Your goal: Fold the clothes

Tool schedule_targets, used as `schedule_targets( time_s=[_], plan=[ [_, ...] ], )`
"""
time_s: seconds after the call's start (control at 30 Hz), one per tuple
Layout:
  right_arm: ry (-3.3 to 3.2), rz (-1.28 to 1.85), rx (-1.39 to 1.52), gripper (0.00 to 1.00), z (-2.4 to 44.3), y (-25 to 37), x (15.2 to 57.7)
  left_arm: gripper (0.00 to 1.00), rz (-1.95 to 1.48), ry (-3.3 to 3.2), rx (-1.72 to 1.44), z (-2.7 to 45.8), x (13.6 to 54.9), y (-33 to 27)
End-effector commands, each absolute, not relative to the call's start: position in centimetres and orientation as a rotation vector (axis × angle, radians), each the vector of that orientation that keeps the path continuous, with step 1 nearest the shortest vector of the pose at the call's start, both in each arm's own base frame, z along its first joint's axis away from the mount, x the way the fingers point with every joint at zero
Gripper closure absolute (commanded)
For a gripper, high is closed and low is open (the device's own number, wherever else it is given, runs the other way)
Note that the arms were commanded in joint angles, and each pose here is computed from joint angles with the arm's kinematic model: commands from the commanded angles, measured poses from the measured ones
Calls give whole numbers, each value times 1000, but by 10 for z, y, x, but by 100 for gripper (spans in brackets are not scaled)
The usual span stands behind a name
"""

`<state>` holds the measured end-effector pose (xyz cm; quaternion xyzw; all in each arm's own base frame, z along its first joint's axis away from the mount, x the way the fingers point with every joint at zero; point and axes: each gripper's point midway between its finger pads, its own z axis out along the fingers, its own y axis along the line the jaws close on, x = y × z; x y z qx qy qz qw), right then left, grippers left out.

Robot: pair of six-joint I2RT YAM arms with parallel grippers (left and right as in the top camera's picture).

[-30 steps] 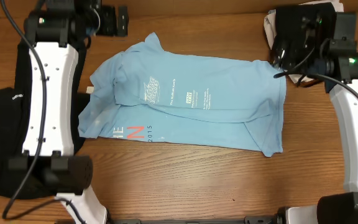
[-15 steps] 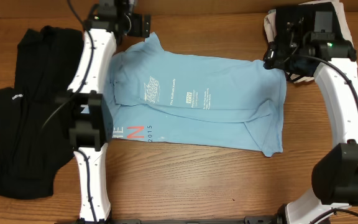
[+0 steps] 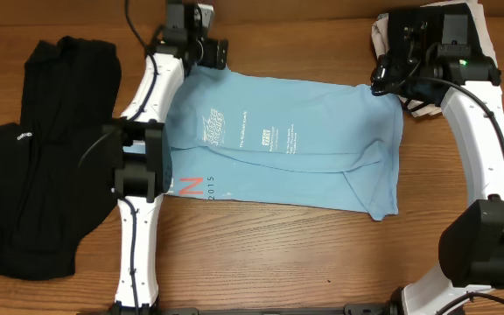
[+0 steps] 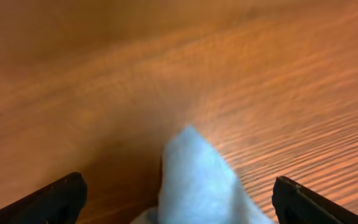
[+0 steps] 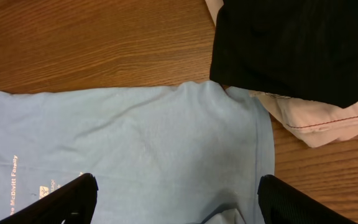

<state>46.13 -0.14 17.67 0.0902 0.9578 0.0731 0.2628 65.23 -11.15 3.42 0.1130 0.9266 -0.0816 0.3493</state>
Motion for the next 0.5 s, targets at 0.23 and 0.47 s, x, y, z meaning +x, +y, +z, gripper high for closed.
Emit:
schedule_targets(
  time_s=[0.23, 0.47],
  plan=[
    [2571, 181, 241, 17, 183, -6, 464, 34, -178, 2414, 309, 18, 653, -112],
    [2568, 181, 241, 18, 183, -6, 465, 96, -182, 2413, 305, 18, 653, -113]
  ],
)
